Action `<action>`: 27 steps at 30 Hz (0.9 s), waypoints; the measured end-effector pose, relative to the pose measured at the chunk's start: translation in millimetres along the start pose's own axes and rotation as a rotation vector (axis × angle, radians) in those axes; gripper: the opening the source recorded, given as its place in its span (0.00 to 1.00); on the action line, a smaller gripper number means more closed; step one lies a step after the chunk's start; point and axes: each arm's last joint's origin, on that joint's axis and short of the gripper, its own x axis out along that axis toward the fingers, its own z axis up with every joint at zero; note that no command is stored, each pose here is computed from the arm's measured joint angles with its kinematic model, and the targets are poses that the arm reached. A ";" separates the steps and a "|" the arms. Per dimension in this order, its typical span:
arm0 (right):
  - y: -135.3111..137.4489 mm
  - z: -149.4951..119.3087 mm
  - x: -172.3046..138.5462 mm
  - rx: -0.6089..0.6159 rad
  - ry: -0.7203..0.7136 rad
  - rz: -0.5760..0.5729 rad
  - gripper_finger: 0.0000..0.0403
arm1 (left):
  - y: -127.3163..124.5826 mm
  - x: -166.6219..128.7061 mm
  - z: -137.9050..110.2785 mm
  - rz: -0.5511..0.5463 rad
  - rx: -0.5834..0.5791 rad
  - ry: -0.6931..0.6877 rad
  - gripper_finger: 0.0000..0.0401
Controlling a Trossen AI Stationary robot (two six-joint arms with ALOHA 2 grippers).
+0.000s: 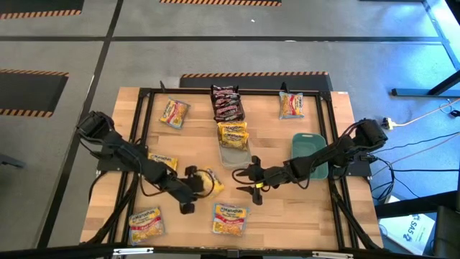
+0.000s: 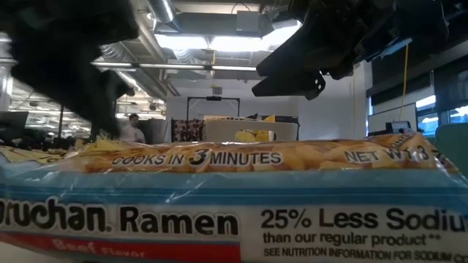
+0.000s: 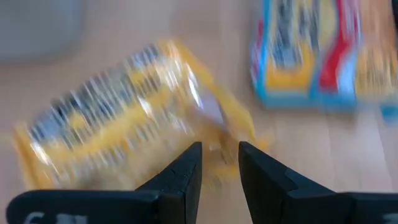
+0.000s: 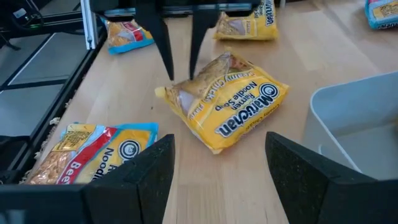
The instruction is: Sort Maruchan noodles
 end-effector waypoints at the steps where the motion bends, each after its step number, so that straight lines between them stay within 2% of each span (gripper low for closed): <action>1: 0.0 0.0 0.0 -0.001 0.000 0.000 0.58 | 0.9 0.7 3.1 0.016 -0.013 -0.048 0.25; 7: 0.0 0.0 0.0 -0.001 0.001 -0.001 0.58 | 6.0 14.4 20.0 0.074 -0.008 -0.244 0.25; 12: 0.3 0.5 0.0 0.000 -0.004 0.002 0.58 | -7.4 15.9 46.2 0.009 0.055 -0.288 0.25; 14: 0.9 0.4 0.5 0.002 -0.008 0.011 0.58 | -13.3 8.7 51.4 0.034 0.094 -0.220 0.25; 16: 2.3 -1.0 9.6 0.014 -0.037 0.005 0.58 | -14.6 0.0 48.3 0.103 0.135 -0.088 0.25; 20: 9.8 -4.7 43.3 -0.026 0.014 -0.016 0.58 | -10.0 -25.4 37.4 0.304 0.108 0.128 0.25; 22: 13.9 -1.8 57.2 -0.048 0.068 -0.047 0.58 | -6.3 -32.8 25.4 0.417 0.105 0.170 0.25; 27: 20.3 14.7 88.0 -0.069 0.194 -0.132 0.54 | 4.6 -28.3 -2.9 0.509 0.082 0.196 0.25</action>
